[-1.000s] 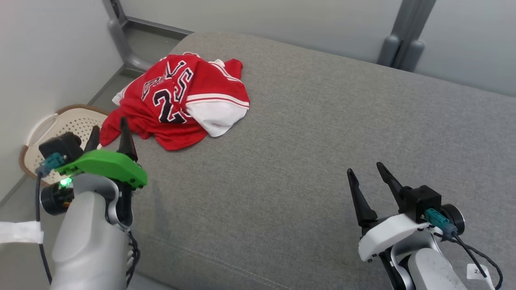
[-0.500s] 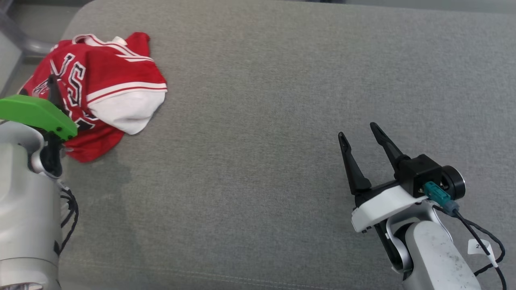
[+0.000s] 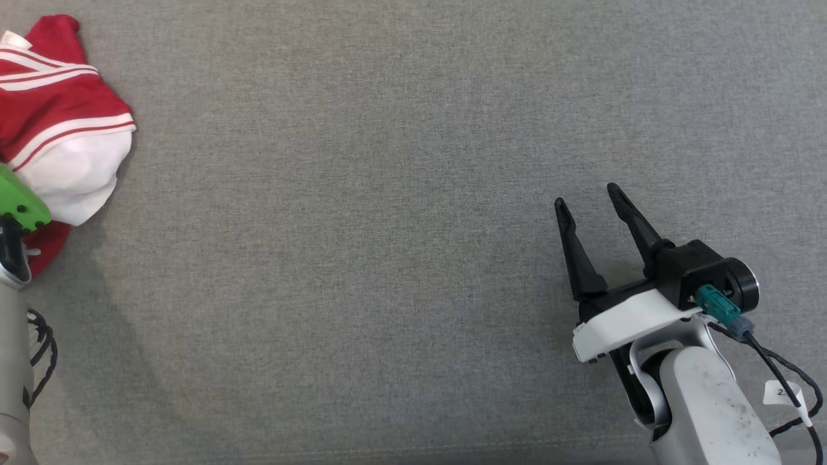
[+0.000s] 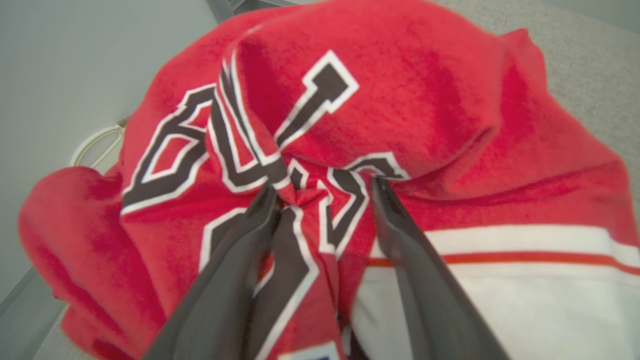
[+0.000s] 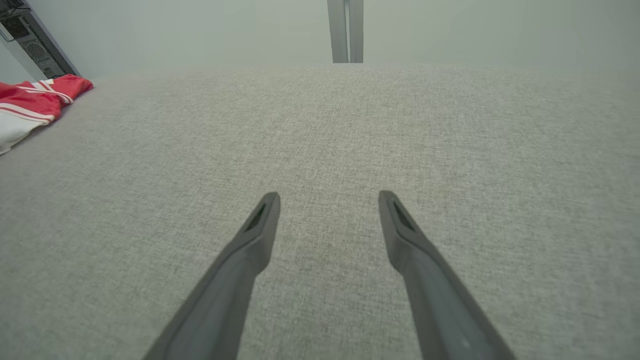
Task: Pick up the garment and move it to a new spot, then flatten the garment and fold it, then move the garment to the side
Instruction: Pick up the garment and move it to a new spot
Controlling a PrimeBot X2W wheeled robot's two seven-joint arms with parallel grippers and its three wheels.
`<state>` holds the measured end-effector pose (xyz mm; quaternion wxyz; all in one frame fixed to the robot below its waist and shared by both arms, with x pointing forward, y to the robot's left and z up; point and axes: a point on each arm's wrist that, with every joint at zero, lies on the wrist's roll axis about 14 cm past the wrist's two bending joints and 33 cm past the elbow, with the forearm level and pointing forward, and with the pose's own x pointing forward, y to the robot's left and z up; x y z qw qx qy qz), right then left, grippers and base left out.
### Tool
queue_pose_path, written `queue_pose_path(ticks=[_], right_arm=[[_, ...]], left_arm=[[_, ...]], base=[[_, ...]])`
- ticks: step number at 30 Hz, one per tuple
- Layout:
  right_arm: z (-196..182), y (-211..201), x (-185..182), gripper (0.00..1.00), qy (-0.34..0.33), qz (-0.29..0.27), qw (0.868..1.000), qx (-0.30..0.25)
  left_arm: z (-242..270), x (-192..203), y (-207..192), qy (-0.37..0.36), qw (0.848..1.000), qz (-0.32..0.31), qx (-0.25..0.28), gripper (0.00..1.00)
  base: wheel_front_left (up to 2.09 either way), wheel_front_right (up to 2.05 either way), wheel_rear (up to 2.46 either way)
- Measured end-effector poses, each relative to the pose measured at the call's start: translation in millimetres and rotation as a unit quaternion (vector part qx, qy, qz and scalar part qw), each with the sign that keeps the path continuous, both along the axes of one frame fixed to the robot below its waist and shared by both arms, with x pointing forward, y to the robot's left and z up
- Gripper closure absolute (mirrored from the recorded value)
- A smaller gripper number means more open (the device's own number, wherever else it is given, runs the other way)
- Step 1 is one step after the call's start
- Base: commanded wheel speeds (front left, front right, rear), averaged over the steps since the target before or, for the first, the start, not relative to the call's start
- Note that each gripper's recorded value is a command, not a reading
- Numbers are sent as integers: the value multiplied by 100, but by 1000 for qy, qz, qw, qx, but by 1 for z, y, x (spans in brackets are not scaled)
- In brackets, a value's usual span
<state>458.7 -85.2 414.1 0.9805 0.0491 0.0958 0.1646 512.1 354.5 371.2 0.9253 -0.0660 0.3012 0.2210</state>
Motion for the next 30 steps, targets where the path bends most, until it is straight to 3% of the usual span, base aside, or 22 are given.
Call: queue_pose_path(ticks=[4, 9, 16, 22, 30], right_arm=[[-4, -4, -2, 0, 6, -7, 1000, 4], [3, 2, -6, 0, -1, -2, 1000, 19], [26, 12, -15, 0, -27, 5, 998, 48], [46, 4, -30, 0, -48, -9, 997, 58], [68, -39, -53, 0, -77, -67, 994, 49]], left_arm=[[9, 13, -4, -21, 1000, -20, 8, 100], [62, 35, 1, -92, 994, -50, 25, 100], [183, 56, -12, -227, 967, -105, 44, 100], [280, 56, -67, -333, 926, -175, 37, 100], [373, 38, -191, -445, 845, -297, -23, 100]], base=[[0, 0, 0], [0, 0, 0], [0, 0, 0], [0, 0, 0], [0, 0, 0]])
